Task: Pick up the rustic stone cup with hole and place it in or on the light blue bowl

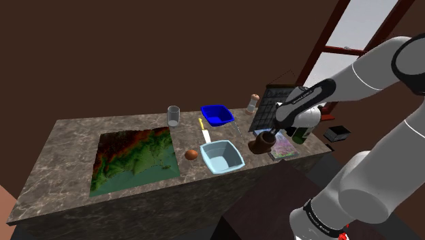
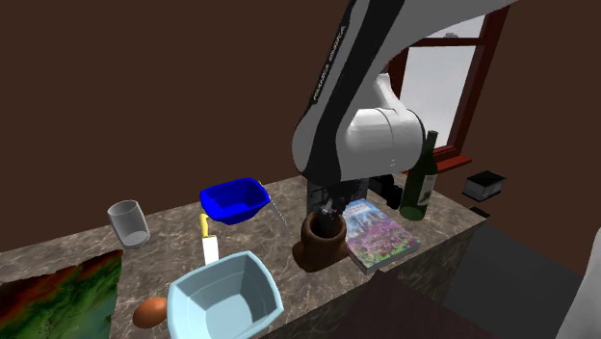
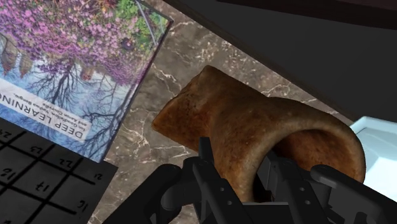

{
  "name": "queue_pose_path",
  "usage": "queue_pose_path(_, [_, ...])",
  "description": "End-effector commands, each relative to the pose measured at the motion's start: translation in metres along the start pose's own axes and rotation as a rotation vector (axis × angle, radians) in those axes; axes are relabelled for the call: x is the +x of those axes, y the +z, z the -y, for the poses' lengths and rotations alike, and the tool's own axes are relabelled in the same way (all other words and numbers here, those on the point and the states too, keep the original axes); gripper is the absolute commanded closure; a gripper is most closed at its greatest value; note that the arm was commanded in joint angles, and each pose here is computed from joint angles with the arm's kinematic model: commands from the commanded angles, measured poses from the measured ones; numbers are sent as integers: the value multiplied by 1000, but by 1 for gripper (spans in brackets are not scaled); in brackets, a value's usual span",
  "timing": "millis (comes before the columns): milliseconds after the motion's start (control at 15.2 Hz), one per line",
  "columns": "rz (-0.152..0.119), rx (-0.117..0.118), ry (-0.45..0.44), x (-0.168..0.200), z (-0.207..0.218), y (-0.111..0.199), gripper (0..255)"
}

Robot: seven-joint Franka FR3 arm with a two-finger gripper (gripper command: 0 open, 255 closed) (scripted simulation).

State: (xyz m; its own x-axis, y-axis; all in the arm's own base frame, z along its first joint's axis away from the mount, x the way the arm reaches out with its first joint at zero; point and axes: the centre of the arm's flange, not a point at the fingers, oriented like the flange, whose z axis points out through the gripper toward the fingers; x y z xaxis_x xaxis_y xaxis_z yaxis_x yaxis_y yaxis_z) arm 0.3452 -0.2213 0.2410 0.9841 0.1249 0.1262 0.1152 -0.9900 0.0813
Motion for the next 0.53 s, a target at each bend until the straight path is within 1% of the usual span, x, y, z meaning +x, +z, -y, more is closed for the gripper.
queue_pose_path(0, [1,-2,-1,2,-2,-11,255])
queue_pose_path(462, [1,-2,-1,6,-5,-47,255])
